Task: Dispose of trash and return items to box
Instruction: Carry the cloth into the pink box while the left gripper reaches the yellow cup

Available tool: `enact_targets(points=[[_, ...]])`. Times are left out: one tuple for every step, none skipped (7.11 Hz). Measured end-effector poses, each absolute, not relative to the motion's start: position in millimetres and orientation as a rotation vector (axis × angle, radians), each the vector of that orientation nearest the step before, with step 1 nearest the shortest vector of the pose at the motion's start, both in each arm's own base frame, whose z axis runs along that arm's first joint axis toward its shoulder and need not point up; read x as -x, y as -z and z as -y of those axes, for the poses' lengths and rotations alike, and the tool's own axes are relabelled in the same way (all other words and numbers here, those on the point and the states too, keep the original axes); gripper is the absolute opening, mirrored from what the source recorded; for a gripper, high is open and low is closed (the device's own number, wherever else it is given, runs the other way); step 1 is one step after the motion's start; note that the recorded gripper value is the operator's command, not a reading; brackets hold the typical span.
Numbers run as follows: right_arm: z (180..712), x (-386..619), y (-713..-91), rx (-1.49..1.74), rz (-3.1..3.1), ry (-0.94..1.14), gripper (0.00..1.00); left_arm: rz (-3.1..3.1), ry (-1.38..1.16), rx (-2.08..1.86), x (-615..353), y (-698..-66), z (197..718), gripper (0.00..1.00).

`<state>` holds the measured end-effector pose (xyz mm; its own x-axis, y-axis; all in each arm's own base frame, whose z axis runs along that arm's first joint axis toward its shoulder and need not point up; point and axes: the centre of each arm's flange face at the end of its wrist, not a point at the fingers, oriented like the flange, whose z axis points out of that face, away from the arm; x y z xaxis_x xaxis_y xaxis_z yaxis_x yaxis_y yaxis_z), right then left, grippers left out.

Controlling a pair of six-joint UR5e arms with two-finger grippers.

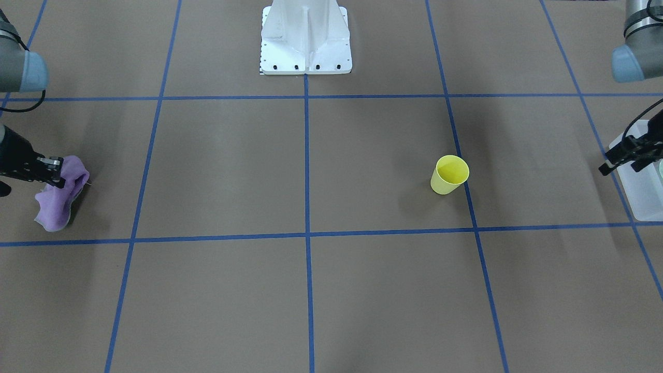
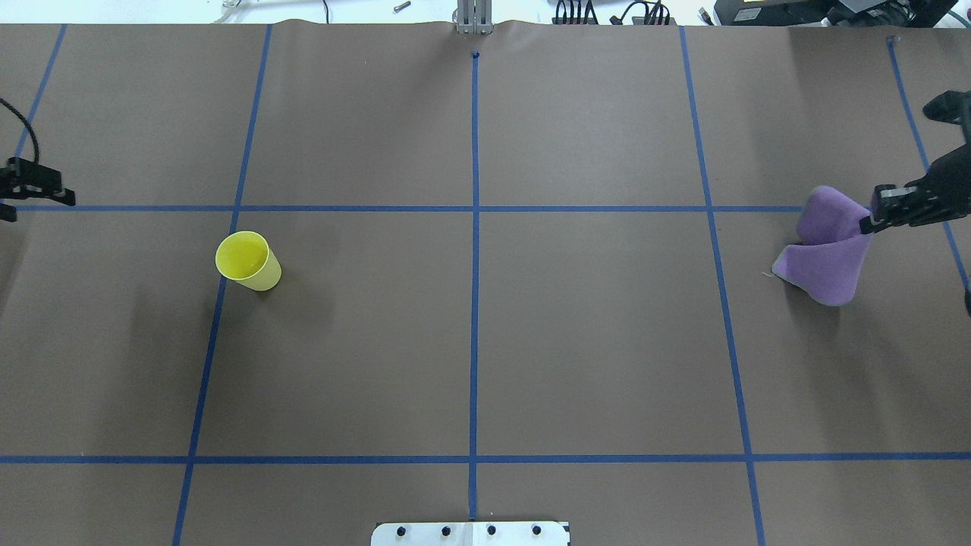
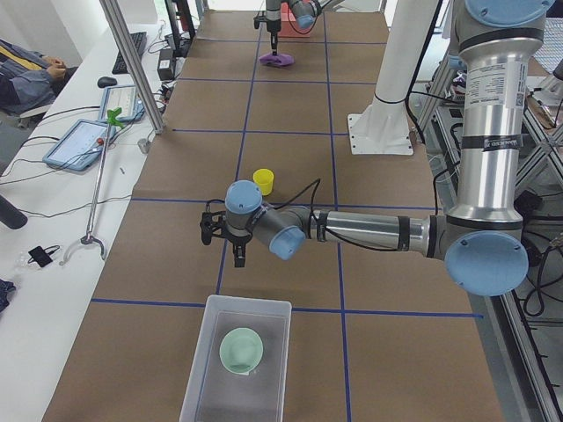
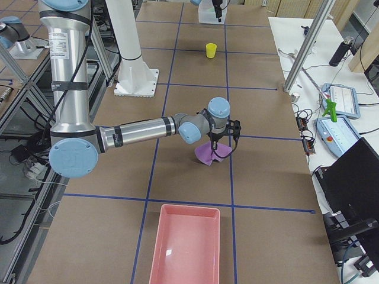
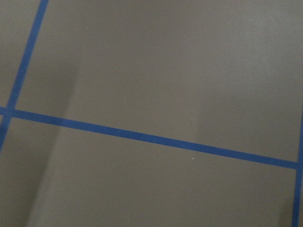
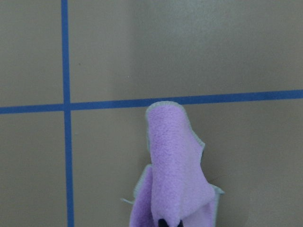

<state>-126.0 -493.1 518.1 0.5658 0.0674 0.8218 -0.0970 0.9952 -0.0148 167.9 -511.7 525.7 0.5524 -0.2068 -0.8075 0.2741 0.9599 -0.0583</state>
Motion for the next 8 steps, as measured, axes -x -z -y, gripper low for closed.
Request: enact_targets(points=[[489.2,89.1,-518.9,-0.059,0.984,-0.121,0.00,-0.957,0.314,-0.060,-202.3,-501.4,512.6,0.97],[485.4,47.7,-528.2,-0.099,0.973,-0.120,0.00,-0.963,0.333,-0.041,-229.2,-476.6,511.5,0.97],[482.3,1.5,-542.3,-0.133,0.938,-0.093,0.00,-0.957,0.342,-0.022,-245.2,-449.1,509.5,0.97],[476.8,-49.3,-557.9,-0.148,0.893,-0.045,0.00,-0.939,0.350,-0.008,-260.3,-423.1,505.9,0.97],[469.2,-98.6,-567.3,-0.148,0.850,-0.004,0.00,-0.920,0.360,-0.001,-278.8,-405.7,501.1,0.97],[460.4,-139.9,-573.8,-0.142,0.796,0.036,0.00,-0.908,0.364,0.001,-293.6,-397.9,496.8,0.97],[448.7,-173.3,-584.7,-0.130,0.717,0.098,0.00,-0.899,0.363,0.001,-302.3,-395.9,493.7,0.97],[437.6,-192.8,-599.5,-0.107,0.654,0.157,0.00,-0.891,0.358,0.000,-309.8,-396.5,490.7,0.97]])
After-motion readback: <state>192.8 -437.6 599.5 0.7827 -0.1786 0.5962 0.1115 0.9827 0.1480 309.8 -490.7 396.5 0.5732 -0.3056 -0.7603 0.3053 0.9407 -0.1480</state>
